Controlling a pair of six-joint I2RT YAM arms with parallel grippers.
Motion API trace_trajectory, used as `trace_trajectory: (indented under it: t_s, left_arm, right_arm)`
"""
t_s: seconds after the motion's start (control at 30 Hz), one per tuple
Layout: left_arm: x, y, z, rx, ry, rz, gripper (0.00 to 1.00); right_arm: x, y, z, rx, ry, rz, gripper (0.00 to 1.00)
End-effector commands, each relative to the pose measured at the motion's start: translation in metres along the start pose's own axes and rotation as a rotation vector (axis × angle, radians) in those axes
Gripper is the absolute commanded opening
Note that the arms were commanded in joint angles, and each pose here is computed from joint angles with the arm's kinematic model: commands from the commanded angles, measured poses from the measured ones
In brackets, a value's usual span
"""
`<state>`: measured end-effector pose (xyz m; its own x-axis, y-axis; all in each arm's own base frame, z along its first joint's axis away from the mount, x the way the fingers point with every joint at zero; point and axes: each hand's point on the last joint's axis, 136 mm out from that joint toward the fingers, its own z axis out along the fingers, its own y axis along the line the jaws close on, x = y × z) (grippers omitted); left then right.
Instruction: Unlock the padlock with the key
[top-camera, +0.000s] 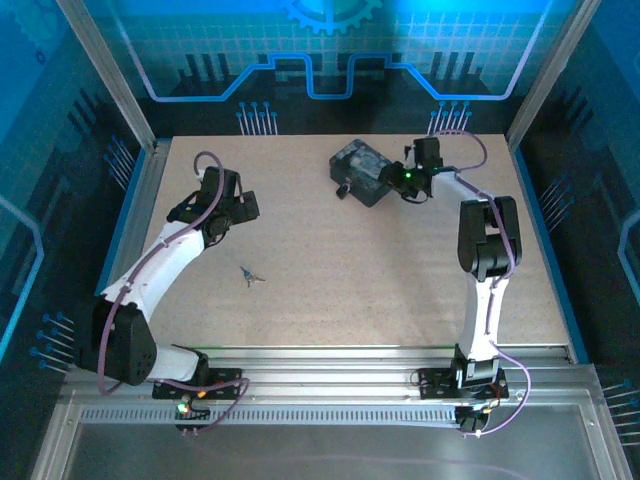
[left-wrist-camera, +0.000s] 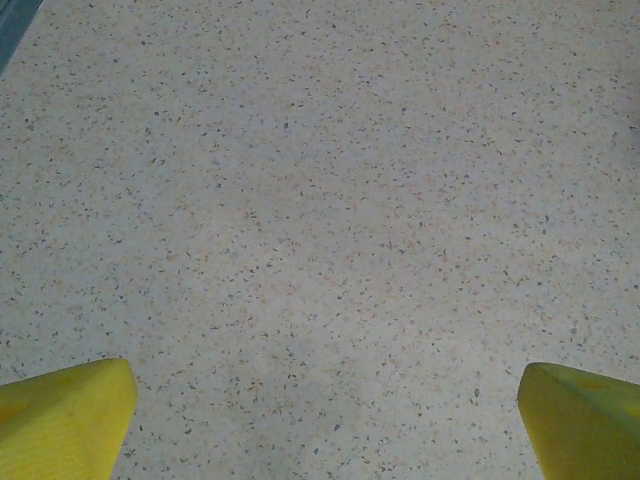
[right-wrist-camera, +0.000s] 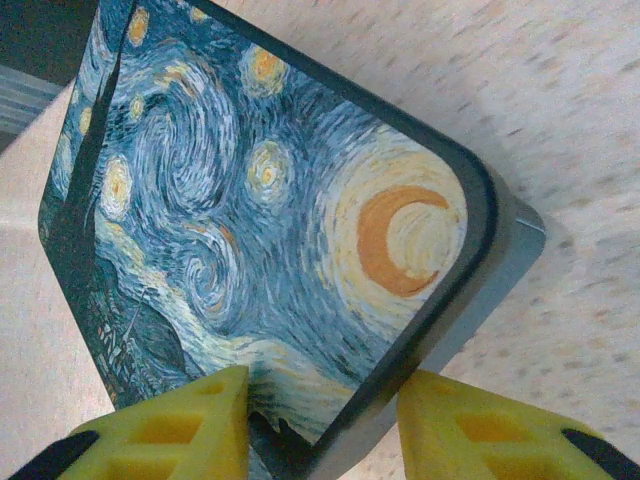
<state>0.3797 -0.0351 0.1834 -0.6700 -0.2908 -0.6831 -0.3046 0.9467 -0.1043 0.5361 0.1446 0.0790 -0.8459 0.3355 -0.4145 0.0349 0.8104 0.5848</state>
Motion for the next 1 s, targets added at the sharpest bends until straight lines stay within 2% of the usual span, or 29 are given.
trace_trajectory:
  t_s: [0.0, 0.13, 0.23, 0.37, 0.5, 0.6, 0.63, 0.73, 0.97]
  left_arm:
    - [-0.013, -0.015, -0.015, 0.066, -0.018, 0.007, 0.99]
    - [-0.011, -0.031, -0.015, 0.131, -0.011, -0.012, 0.99]
    - [-0.004, -0.046, -0.01, 0.188, 0.017, -0.038, 0.99]
    - [0.015, -0.05, 0.003, 0.164, 0.138, -0.066, 0.99]
    - [0.047, -0.035, 0.011, 0.07, 0.28, -0.094, 0.98]
    - [0.079, -0.014, 0.022, -0.056, 0.4, -0.11, 0.87]
    - [0.09, -0.009, 0.026, -0.085, 0.439, -0.121, 0.81]
    - [0.114, 0.002, 0.033, -0.154, 0.5, -0.168, 0.69]
    - [0.153, 0.018, 0.051, -0.257, 0.594, -0.201, 0.54]
  right_arm:
    - [0.109, 0.019, 0.008, -0.045, 0.345, -0.161, 0.38]
    - [0.133, 0.033, -0.01, -0.111, 0.4, -0.268, 0.41]
    - [0.114, 0.035, -0.027, -0.12, 0.331, -0.25, 0.55]
    - [0.091, 0.059, -0.054, -0.186, 0.258, -0.255, 0.66]
    - [0.099, 0.079, -0.072, -0.199, 0.255, -0.289, 0.72]
    - [0.114, 0.083, -0.08, -0.2, 0.255, -0.285, 0.72]
    - [0.119, 0.081, -0.08, -0.194, 0.258, -0.276, 0.72]
    - [0.133, 0.077, -0.083, -0.172, 0.268, -0.267, 0.72]
    - [0.15, 0.071, -0.089, -0.15, 0.295, -0.265, 0.71]
